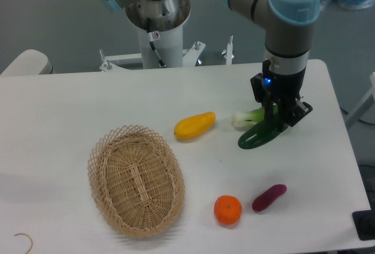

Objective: Place the cucumber on the table
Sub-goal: 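Close the gripper on the green cucumber beside the bok choy and lift it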

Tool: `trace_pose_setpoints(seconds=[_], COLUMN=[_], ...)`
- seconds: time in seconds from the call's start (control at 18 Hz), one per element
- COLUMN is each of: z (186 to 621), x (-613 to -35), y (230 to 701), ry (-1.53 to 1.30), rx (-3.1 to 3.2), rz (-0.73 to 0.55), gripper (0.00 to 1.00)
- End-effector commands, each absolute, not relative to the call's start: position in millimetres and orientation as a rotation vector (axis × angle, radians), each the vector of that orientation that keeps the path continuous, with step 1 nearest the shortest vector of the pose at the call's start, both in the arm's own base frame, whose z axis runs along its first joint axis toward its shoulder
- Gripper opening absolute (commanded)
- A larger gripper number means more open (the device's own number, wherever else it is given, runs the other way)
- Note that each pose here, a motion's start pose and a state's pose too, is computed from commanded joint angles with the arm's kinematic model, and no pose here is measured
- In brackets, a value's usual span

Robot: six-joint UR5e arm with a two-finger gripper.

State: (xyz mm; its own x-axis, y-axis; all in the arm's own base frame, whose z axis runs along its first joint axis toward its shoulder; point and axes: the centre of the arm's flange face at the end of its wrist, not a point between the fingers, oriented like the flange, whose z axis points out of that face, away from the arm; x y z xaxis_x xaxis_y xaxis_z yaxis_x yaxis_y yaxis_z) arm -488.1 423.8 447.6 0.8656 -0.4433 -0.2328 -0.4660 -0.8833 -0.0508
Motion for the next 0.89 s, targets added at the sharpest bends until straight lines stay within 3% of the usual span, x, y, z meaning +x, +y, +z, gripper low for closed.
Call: trace_pose_setpoints(seconds=[0.89], z=[430.3], x=[-484.6], y=[429.6], ry=[0.708], rx=[-2.937], rz=[0.305], gripper=[0.35])
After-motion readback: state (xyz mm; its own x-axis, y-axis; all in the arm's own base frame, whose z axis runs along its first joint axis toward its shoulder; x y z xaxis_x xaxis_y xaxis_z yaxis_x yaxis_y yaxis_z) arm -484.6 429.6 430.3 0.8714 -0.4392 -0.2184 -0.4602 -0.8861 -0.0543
